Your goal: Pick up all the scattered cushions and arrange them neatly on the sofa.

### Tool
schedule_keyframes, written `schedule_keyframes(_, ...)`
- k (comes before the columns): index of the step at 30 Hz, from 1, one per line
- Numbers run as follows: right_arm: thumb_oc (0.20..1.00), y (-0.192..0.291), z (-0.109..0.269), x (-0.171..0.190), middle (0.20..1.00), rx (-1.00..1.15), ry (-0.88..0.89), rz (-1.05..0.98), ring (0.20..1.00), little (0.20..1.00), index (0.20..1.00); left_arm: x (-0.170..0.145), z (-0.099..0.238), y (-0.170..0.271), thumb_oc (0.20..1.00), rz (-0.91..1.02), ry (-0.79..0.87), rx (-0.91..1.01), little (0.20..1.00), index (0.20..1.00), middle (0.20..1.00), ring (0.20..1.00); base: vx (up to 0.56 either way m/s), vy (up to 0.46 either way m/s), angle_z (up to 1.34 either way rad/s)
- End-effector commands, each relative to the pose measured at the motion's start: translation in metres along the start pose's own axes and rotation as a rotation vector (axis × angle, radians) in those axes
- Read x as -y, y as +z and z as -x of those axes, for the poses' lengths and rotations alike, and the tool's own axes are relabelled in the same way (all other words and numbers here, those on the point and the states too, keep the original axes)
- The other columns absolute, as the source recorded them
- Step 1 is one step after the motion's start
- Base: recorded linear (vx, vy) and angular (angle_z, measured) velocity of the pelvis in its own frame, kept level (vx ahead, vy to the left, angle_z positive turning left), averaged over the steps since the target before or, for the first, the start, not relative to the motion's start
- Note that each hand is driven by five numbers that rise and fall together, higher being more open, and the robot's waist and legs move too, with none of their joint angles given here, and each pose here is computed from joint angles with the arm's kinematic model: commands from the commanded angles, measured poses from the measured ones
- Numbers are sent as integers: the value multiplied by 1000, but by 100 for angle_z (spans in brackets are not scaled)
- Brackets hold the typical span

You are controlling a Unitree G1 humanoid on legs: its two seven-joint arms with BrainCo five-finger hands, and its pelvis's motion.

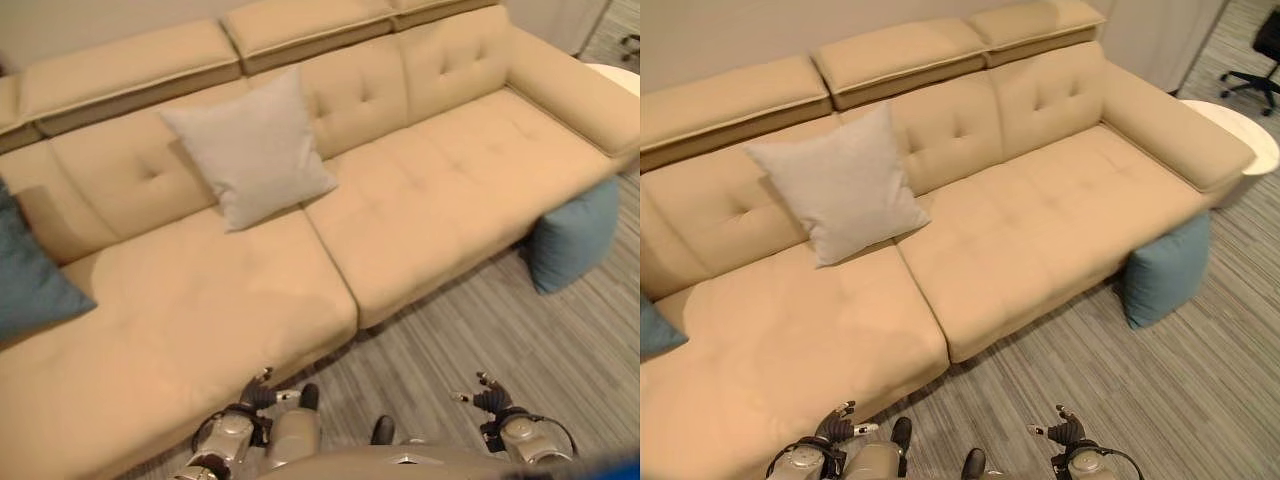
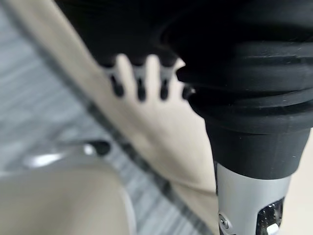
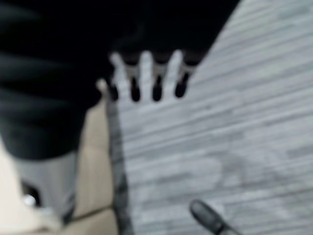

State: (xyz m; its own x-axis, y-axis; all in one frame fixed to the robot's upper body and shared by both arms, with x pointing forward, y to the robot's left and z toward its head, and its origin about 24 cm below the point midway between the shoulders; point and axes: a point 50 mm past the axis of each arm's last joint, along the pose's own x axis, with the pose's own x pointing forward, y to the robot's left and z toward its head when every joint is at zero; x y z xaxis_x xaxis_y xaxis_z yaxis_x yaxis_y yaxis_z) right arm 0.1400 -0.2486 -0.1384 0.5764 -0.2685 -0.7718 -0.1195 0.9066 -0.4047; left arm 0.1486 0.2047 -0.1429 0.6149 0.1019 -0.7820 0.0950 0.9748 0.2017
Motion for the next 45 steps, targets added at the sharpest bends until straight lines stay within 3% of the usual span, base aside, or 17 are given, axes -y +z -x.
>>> schedule_keyframes(1,1000,11,-3,9,1000,32,-37,-6,1000,1000,1000,2,-7,26,1000,-2,17,72,1000,1000,1000,1000,22,19,-61)
schedule_keyframes(19,1000,15,-4,-4,1000,26,-7,-28,1000,1000,1000,-15,-4,11,1000,-15,61,27,1000,1000,1000,1000,89,60,-103)
schedule_keyframes(34,1000,17,-4,1,1000,38,-49,-158,1000,1000,1000,-10,-5,19,1000,8,58,56,1000,1000,1000,1000,191,-197,-13)
schedule_keyframes(45,1000,9,-2,-6,1000,8,-19,-114,1000,1000,1000,-5,-1,2,1000,-4,28,4,1000,1000,1000,1000,274,-15,-41)
